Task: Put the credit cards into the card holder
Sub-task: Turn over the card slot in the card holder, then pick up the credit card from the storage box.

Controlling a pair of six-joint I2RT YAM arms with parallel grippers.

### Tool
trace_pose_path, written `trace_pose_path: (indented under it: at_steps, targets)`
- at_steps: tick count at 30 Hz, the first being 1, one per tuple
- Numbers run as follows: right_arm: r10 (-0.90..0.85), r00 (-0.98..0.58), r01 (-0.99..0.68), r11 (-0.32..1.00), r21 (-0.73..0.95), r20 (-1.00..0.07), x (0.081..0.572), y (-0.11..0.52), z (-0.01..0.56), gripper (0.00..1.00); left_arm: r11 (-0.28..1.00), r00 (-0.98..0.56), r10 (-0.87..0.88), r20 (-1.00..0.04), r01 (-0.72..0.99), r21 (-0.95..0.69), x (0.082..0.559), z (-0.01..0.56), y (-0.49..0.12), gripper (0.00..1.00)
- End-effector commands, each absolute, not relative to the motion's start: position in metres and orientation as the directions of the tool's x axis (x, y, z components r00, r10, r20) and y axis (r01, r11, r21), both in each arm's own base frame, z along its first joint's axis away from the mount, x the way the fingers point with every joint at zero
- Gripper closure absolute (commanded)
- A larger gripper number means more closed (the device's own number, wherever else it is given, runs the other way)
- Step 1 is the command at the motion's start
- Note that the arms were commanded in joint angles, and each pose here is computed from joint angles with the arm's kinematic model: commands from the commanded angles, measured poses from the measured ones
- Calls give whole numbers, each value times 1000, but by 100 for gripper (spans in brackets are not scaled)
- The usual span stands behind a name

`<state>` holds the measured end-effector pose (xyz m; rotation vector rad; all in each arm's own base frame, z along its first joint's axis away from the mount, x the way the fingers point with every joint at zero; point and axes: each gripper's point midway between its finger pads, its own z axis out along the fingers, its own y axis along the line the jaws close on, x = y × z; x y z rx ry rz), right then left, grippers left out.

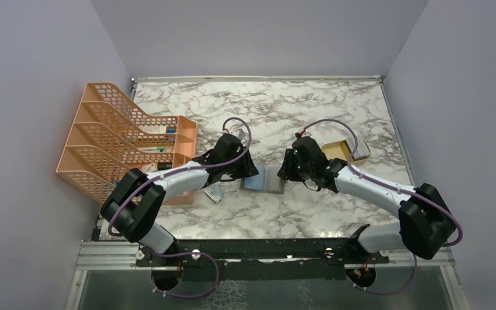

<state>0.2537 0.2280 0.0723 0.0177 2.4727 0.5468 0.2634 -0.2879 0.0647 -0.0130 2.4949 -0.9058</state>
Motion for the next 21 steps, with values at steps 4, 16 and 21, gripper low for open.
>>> trace_pose_path:
  at_steps: [4, 16, 21]
  targets:
    - [99, -734, -115, 957, 266, -672, 283, 216, 103, 64, 850, -811, -149, -566, 187, -492, 282, 89, -266, 63]
    - [-9, -605, -32, 999, 13, -796, 341, 184, 153, 62, 711, -805, -51, -591, 387, -588, 257, 155, -291, 41]
    - [-47, -605, 30, 996, -82, -795, 368, 159, 159, 62, 716, -827, -26, -561, 376, -588, 253, 138, -291, 47]
